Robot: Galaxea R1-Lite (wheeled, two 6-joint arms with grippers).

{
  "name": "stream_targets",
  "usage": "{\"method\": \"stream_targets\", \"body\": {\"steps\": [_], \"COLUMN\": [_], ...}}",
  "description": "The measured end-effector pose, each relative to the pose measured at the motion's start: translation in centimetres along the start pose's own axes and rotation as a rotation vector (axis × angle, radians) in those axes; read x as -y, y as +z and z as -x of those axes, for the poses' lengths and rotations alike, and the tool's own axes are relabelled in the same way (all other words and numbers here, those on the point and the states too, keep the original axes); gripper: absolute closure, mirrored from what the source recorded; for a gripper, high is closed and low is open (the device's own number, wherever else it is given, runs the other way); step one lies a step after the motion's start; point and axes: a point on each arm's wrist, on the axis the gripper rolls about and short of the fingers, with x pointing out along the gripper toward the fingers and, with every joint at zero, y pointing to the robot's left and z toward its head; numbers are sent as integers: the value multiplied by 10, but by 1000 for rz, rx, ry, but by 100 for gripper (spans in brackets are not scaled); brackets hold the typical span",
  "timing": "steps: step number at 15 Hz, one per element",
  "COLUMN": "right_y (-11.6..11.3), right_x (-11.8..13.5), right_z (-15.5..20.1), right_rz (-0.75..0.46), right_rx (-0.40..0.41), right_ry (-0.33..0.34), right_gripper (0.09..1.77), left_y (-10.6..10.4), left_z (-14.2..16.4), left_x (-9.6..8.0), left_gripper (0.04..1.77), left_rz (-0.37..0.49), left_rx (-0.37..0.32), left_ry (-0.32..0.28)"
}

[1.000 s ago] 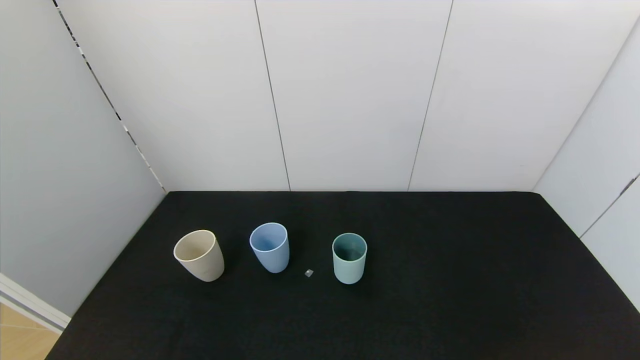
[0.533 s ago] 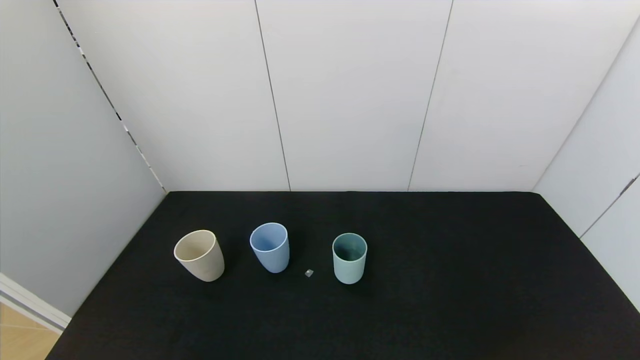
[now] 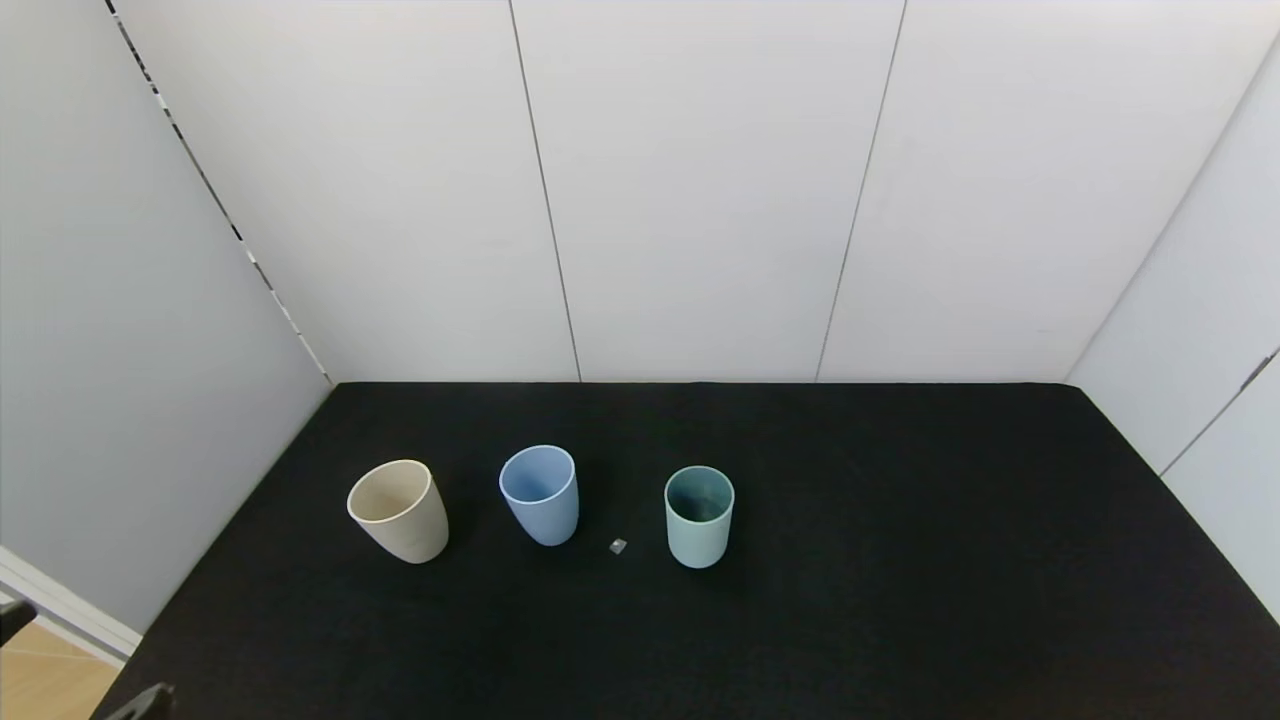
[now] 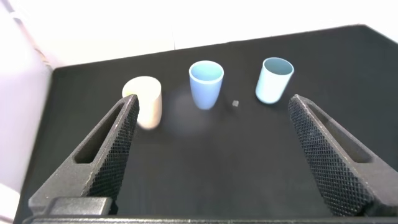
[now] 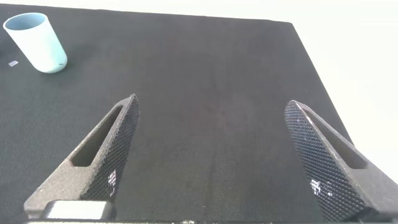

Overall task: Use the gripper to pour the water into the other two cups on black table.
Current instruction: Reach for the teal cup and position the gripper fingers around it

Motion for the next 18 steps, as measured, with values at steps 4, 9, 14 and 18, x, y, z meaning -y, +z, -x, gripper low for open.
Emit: {"method": "stream_targets", "body": {"steps": [4, 9, 14, 18], "right_y": [0, 0, 0, 0], "right_x": [0, 0, 0, 0], "right_z": [0, 0, 0, 0], "right_rz": [0, 0, 0, 0], "right_rx": [0, 0, 0, 0], "right_ry": [0, 0, 1, 1], "right_gripper": [15, 15, 15, 15], "left_y": [9, 11, 5, -12], "left_z": [-60, -133, -190, -228], "left_x": [-11, 11, 51, 75], "left_gripper": [9, 9, 9, 9], "left_rz": [-26, -27, -29, -42], "left_rx": [-85, -218, -315, -302], "left_ry": [-84, -226, -284, -278]}}
